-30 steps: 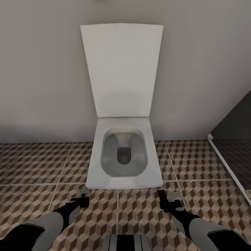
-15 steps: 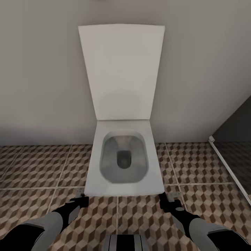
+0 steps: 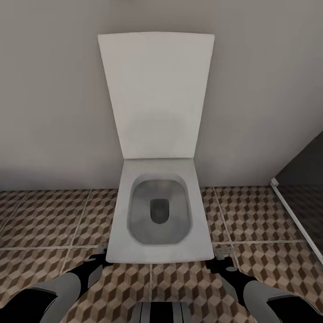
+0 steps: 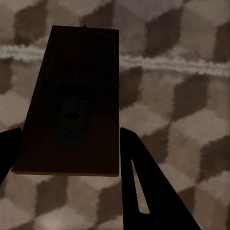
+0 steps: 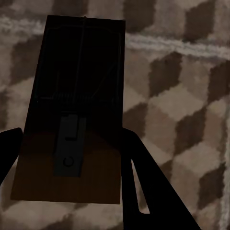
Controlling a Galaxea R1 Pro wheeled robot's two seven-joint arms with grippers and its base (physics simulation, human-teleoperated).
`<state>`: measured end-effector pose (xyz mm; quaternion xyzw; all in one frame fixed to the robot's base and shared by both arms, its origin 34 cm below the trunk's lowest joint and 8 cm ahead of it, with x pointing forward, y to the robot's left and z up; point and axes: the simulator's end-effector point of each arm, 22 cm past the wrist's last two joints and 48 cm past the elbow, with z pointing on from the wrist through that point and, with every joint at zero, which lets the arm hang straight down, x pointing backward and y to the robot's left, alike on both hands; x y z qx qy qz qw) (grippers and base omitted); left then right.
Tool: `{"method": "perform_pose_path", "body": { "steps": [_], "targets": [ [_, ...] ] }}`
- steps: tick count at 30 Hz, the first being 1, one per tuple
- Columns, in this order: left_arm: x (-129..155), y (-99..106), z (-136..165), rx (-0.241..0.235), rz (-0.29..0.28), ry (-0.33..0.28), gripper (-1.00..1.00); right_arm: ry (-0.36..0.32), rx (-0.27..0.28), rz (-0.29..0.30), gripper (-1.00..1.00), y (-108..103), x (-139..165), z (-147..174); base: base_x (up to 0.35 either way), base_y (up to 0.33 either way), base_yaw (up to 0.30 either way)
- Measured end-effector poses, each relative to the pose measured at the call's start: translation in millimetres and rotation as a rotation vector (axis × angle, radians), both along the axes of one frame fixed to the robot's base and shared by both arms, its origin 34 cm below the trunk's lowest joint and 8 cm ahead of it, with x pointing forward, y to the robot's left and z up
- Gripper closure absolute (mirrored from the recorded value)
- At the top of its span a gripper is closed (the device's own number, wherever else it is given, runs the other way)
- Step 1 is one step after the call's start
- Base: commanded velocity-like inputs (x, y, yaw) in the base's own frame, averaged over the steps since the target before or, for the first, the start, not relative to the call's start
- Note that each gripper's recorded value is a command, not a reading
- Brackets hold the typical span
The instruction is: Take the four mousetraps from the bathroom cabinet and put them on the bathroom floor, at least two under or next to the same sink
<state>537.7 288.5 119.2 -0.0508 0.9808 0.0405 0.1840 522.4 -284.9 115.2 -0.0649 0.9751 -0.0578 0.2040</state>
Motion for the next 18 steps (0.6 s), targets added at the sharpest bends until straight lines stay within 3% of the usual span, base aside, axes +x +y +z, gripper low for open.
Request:
{"method": "perform_pose_path", "body": {
  "steps": [9, 18],
  "targets": [
    [-0.1, -0.2, 0.0, 0.0, 0.0, 0.0, 1.0, 0.0, 0.0, 0.0, 1.0, 0.0, 0.0, 0.1, 0.017, 0.0, 0.0],
    [-0.2, 5.0, 0.3, 0.006, 0.002, 0.0, 1.0, 0.0, 0.0, 0.0, 1.0, 0.0, 0.1, 0.2, 0.196, 0.0, 0.0]
  ]
}}
